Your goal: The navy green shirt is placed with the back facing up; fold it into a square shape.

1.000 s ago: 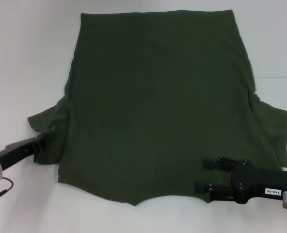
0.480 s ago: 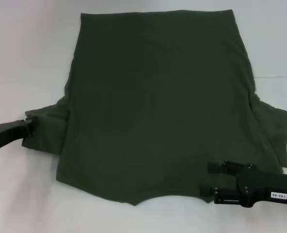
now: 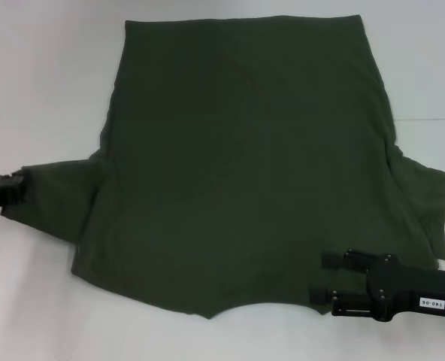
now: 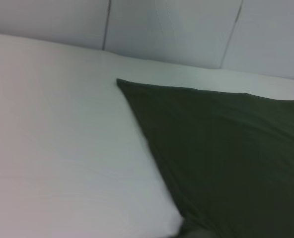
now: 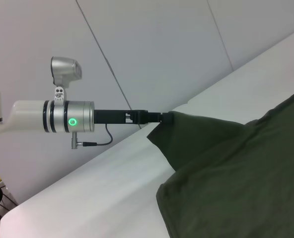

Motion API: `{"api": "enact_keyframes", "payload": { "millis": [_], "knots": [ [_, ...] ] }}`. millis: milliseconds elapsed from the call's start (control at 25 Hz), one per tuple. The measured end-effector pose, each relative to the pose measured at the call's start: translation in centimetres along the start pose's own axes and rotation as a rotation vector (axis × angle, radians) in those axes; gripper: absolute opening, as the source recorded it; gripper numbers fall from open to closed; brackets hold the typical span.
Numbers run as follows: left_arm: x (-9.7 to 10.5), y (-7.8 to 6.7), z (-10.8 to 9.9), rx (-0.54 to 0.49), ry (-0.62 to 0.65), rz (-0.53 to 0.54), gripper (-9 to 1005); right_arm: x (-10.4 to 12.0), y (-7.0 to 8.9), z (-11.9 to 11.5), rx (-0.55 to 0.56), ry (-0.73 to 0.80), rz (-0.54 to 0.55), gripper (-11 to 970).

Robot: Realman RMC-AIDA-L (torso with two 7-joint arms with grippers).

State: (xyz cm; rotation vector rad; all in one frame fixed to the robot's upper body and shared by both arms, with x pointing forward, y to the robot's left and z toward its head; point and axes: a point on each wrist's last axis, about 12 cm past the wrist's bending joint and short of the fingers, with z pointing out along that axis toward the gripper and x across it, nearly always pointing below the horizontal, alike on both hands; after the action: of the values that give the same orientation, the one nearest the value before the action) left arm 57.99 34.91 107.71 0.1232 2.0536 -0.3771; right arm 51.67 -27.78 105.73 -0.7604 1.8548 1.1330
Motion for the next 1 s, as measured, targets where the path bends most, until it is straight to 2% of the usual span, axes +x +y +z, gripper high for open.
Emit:
{"api": "enact_keyframes", "payload": {
  "millis": [240,520,1000],
  "knots": [
    [-0.5,0.7,-0.2,-0.060,0.013,0.055,0,0.0,0.0,0.1,-0.002,0.000,0.010,925],
    [-1.1,0.9,0.0,-0.082,0.007,0.105,0,0.1,0.1,0.1,-0.004,0.000,0.012,925],
    [-2.2,0.3,0.9,-0.091,-0.019,0.157,0,0.0,0.1,0.2,-0.005,0.000,0.011,924]
  ]
}}
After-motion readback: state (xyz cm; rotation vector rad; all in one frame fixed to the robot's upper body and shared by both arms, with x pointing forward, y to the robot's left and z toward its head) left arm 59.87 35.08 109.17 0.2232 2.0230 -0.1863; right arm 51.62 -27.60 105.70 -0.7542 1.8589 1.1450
